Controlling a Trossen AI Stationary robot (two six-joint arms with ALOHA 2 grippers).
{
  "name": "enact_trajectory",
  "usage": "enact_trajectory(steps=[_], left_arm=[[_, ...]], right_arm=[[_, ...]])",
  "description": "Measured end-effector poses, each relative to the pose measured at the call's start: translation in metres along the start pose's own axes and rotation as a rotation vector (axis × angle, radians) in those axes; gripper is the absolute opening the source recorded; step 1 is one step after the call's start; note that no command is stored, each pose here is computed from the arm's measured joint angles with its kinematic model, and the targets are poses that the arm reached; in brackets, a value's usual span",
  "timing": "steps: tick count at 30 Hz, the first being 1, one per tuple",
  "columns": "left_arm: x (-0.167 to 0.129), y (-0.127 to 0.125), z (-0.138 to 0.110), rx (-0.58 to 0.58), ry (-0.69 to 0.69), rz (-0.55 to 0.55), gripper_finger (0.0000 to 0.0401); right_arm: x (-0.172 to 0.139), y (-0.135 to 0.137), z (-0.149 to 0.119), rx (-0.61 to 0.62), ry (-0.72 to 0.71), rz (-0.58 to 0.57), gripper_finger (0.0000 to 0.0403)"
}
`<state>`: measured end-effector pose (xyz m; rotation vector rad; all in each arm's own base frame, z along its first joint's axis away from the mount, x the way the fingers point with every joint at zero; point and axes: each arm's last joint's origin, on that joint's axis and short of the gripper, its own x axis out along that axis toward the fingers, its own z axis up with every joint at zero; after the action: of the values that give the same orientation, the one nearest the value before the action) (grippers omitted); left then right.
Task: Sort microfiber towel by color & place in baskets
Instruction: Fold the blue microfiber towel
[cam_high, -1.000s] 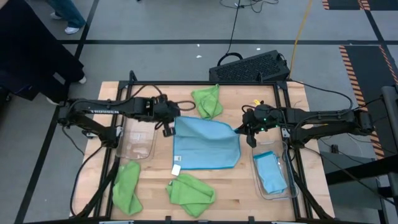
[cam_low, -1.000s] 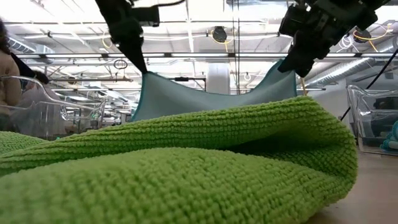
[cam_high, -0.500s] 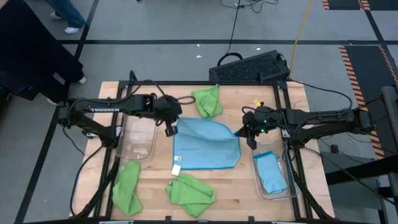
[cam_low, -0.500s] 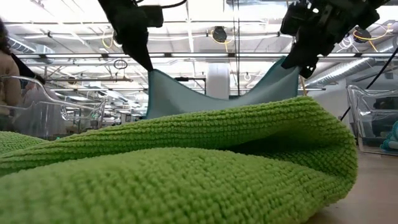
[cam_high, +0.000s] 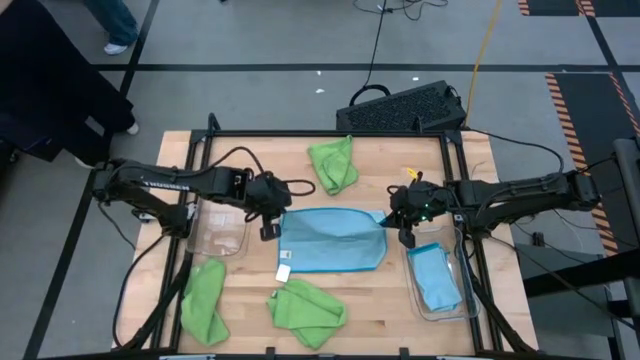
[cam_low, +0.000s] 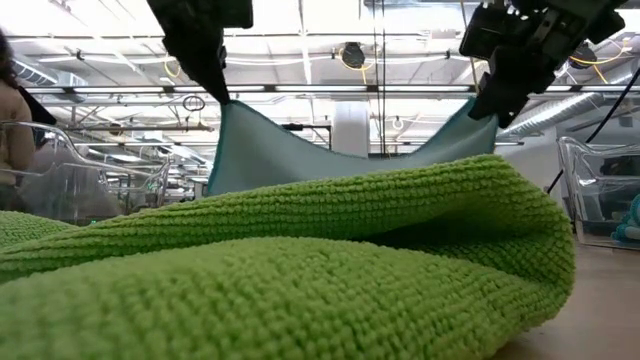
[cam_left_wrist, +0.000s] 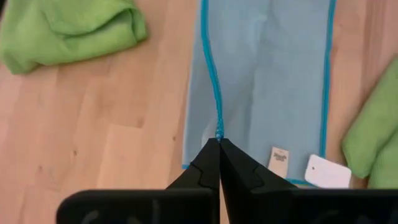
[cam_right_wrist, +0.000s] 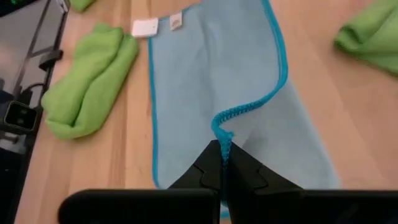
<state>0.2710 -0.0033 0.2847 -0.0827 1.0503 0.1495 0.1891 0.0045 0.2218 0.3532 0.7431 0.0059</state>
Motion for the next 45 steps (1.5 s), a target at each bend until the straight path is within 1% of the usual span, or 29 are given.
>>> enact_trajectory(steps=[3, 7, 9, 11, 15, 19, 23, 27, 31, 33, 36, 38, 40, 42, 45], left_arm=[[0.002, -0.005, -0.004, 0.002, 0.018, -0.004, 0.0003], [0.013, -0.008, -0.015, -0.006, 0.053, 0.015, 0.0002], [0.022, -0.008, -0.022, -0.03, 0.062, 0.03, 0.0003], [0.03, -0.008, -0.029, -0.059, 0.072, 0.031, 0.0004], [0.04, -0.011, -0.038, -0.106, 0.09, -0.013, 0.0002], [0.042, -0.017, -0.042, -0.098, 0.093, -0.033, 0.0006], [0.041, -0.022, -0.043, -0.117, 0.113, -0.097, 0.0004], [0.041, -0.024, -0.044, -0.168, 0.12, -0.108, 0.0016], [0.039, -0.027, -0.043, -0.245, 0.137, -0.135, 0.0048], [0.035, -0.029, -0.037, -0.286, 0.135, -0.187, 0.0067], [0.024, -0.033, -0.025, -0.306, 0.119, -0.286, 0.0091], [0.016, -0.035, -0.016, -0.297, 0.103, -0.347, 0.0103], [0.007, -0.036, -0.008, -0.274, 0.063, -0.369, 0.0111], [0.003, -0.034, -0.002, -0.247, 0.009, -0.319, 0.0114], [0.006, -0.026, 0.002, -0.246, -0.084, -0.172, 0.0115]], right_arm=[[0.004, 0.003, -0.005, 0.014, -0.009, 0.025, 0.0], [0.015, 0.006, -0.016, 0.036, -0.047, 0.074, 0.0], [0.02, 0.008, -0.02, 0.045, -0.06, 0.095, 0.0], [0.025, 0.009, -0.024, 0.049, -0.041, 0.104, 0.0], [0.032, 0.012, -0.029, 0.042, 0.005, 0.109, 0.0], [0.038, 0.016, -0.033, 0.047, 0.043, 0.113, 0.0], [0.041, 0.019, -0.037, 0.035, 0.071, 0.118, 0.0006], [0.042, 0.021, -0.039, 0.015, 0.081, 0.125, 0.004], [0.042, 0.023, -0.04, 0.007, 0.087, 0.139, 0.0096], [0.042, 0.025, -0.04, -0.005, 0.105, 0.177, 0.0125], [0.041, 0.028, -0.042, -0.009, 0.132, 0.235, 0.0159], [0.04, 0.03, -0.04, -0.008, 0.142, 0.262, 0.0173], [0.038, 0.033, -0.036, -0.019, 0.132, 0.272, 0.0179], [0.037, 0.036, -0.03, -0.052, 0.106, 0.274, 0.0179], [0.035, 0.037, -0.023, -0.103, 0.039, 0.196, 0.0177]])
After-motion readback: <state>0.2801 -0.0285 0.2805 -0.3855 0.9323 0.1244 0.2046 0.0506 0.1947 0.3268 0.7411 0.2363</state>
